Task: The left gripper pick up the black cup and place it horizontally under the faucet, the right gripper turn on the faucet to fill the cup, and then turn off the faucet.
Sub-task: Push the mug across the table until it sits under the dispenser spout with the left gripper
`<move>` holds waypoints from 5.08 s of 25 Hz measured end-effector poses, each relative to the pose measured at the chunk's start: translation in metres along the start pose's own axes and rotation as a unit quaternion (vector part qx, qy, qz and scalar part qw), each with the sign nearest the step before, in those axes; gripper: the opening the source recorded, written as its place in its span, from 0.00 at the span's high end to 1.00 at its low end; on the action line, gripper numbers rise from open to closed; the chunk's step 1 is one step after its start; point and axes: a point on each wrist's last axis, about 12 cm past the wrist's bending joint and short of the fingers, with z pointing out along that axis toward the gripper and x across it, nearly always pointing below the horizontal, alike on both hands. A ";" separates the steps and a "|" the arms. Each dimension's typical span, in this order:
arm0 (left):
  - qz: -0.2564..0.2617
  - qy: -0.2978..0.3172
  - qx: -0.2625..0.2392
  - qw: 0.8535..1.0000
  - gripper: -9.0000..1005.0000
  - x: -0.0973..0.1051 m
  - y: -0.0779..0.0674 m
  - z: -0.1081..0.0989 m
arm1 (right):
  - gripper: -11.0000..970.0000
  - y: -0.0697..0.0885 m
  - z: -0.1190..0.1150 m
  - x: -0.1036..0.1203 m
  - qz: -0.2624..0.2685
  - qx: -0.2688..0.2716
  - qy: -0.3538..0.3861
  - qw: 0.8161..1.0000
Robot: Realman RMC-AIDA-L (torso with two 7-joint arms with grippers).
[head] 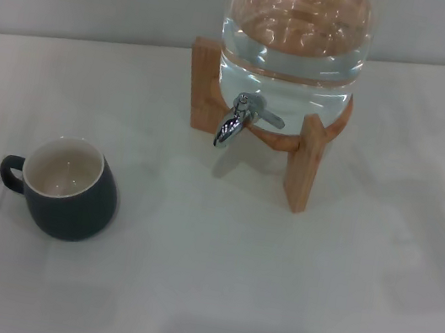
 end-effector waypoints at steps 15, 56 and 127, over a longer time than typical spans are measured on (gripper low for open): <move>-0.008 0.023 0.008 1.000 0.12 0.008 -0.007 -0.013 | 0.13 0.000 0.001 -0.001 0.003 -0.005 0.001 1.000; -0.032 0.056 0.026 0.998 0.12 0.018 -0.012 -0.034 | 0.13 0.001 -0.001 -0.003 0.009 -0.012 -0.007 1.000; -0.032 0.100 0.085 0.991 0.13 0.030 -0.002 -0.012 | 0.13 0.004 -0.001 -0.003 0.008 -0.024 -0.009 1.000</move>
